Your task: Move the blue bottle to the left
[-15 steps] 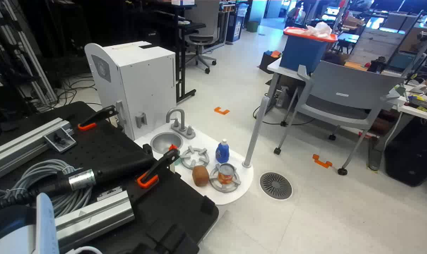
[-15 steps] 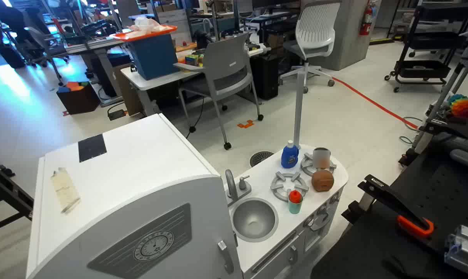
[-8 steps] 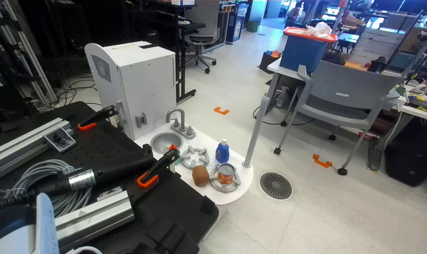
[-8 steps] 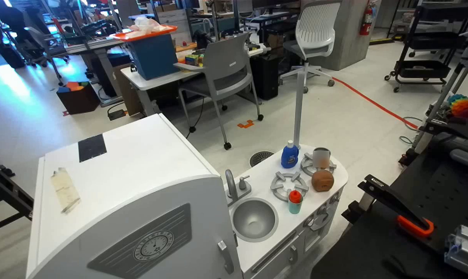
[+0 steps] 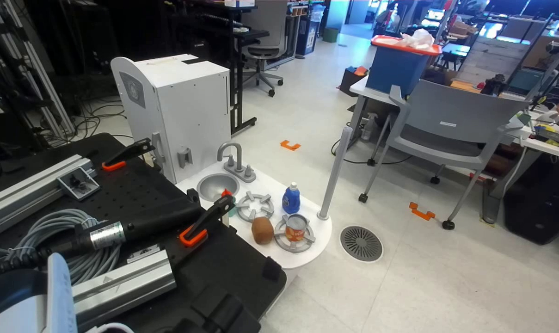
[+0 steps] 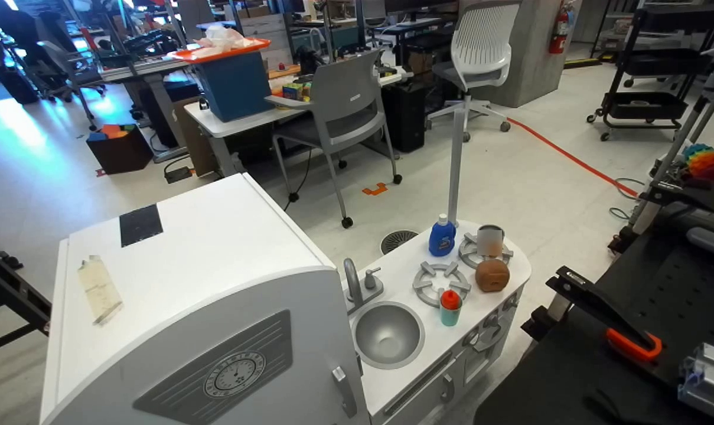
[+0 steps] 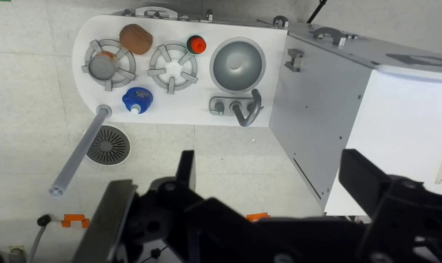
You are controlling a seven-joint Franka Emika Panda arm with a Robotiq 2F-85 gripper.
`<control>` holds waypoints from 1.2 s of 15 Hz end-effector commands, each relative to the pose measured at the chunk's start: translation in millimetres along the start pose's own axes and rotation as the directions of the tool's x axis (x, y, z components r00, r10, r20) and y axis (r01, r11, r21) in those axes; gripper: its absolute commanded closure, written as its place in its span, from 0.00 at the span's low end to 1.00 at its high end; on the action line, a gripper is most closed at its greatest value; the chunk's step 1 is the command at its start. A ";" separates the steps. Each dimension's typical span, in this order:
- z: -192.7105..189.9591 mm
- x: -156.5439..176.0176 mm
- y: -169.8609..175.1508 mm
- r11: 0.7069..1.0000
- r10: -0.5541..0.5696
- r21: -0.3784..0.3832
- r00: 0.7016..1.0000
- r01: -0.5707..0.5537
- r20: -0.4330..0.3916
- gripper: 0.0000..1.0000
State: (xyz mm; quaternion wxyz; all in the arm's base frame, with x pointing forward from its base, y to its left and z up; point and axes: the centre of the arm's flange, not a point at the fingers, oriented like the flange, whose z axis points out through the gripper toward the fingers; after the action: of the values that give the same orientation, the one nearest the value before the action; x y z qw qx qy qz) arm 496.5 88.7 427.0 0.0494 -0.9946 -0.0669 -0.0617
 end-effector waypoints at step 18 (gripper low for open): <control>423.5 180.3 164.5 0.819 0.569 -0.111 0.821 -0.562 0.044 0.00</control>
State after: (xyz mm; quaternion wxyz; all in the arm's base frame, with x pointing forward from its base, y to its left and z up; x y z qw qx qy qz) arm 687.7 2.9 61.5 0.0284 -0.9774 0.2093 0.0067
